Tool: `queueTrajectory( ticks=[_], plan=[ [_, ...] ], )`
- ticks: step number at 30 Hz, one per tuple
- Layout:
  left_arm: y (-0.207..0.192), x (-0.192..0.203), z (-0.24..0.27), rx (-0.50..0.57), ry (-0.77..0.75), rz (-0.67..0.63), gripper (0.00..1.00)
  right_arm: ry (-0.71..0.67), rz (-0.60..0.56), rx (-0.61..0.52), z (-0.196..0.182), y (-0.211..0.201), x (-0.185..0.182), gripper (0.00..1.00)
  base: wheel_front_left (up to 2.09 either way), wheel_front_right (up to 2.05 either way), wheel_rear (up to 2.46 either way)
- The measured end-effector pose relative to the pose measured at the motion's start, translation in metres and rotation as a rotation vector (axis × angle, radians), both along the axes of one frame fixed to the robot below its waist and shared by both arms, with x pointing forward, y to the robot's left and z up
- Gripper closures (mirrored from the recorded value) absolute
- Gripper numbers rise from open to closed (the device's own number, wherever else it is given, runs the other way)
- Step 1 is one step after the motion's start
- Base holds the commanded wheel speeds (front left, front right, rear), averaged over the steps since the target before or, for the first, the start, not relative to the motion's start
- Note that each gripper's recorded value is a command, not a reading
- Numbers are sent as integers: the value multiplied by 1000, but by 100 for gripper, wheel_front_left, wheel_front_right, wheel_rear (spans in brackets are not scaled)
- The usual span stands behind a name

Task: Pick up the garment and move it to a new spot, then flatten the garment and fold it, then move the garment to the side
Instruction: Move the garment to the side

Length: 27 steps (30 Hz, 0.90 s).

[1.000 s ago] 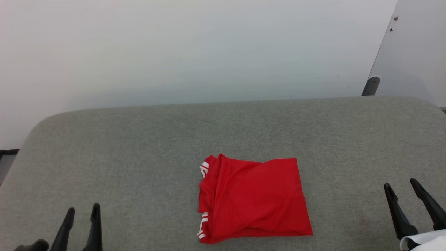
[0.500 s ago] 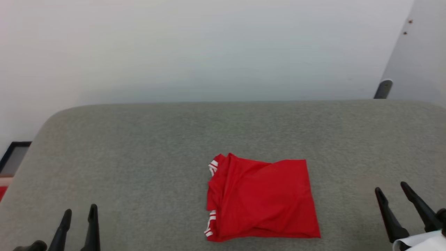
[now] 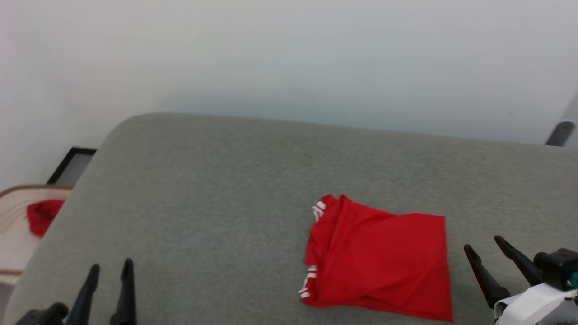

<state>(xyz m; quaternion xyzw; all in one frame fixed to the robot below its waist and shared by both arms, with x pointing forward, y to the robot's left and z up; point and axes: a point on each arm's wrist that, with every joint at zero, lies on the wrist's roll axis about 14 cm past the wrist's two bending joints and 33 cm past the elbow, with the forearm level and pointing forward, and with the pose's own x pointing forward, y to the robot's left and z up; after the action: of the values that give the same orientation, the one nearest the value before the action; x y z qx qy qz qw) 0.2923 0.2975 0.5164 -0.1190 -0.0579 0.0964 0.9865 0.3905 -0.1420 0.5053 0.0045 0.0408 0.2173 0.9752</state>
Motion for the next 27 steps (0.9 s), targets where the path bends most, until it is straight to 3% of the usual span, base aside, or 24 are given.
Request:
queueTrajectory(
  ticks=[11, 19, 27],
  plan=[
    [-1, 8, -18, -31, 51, 26, 0, 274, 63, -128, -53, 12, 28, 0, 0, 0, 0],
    [-2, 13, -32, -51, 89, 40, 0, 539, 101, -166, -97, 22, 23, 0, 0, 0, 0],
    [2, 13, -39, -59, 109, 56, 0, 690, 122, -184, -113, 32, 24, 0, 0, 0, 0]
  ],
)
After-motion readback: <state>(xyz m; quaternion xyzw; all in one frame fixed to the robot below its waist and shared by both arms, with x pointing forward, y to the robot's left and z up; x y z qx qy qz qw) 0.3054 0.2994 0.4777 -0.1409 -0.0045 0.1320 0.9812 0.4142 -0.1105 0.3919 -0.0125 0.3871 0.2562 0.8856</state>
